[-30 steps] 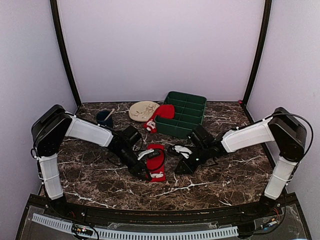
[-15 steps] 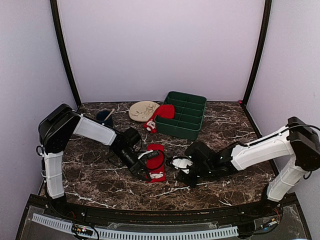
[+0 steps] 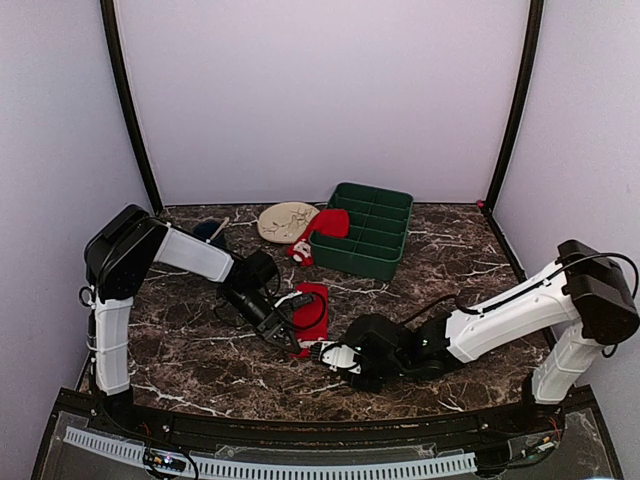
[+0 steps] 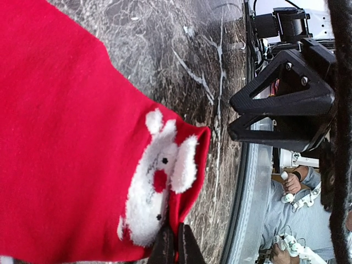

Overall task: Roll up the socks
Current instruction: Roll the sock at the center of the board.

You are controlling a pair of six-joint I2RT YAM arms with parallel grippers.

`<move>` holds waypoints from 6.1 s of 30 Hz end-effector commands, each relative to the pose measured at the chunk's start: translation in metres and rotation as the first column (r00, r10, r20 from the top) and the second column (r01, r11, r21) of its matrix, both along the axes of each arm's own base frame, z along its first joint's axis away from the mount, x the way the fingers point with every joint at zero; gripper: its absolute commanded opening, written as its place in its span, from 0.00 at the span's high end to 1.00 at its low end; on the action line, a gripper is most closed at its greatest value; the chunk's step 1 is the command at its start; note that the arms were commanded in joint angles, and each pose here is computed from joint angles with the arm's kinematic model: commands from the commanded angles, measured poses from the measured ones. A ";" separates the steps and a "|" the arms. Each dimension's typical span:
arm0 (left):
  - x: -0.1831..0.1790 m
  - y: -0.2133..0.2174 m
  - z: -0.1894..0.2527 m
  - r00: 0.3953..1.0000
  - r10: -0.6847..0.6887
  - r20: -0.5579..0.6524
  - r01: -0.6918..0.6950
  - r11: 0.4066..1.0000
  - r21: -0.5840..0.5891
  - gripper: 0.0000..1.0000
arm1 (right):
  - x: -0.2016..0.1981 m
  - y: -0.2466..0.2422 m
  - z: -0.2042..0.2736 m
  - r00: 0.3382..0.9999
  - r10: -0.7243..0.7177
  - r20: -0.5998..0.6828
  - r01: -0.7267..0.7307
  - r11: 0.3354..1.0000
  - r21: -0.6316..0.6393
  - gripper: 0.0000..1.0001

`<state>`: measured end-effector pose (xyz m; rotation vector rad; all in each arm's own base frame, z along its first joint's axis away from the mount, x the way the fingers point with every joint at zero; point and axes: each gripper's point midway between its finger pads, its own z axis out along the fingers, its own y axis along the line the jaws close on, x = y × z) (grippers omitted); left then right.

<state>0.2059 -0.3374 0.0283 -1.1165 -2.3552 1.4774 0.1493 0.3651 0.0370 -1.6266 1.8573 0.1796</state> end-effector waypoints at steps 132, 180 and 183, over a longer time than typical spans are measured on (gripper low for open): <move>0.023 0.047 0.066 0.574 0.212 0.791 -0.369 0.929 0.019 0.56 | 0.002 0.037 -0.013 0.325 0.187 -0.927 -0.094 0.982 0.165 0.96; -0.040 -0.021 0.024 0.357 -0.318 0.878 0.111 0.948 0.298 0.69 | 0.005 0.043 -0.013 0.253 0.157 -0.955 -0.083 0.987 0.140 0.97; -0.041 -0.021 0.020 0.358 -0.336 0.871 0.120 0.942 0.314 0.73 | 0.005 0.043 -0.014 0.255 0.153 -0.955 -0.084 0.987 0.136 0.97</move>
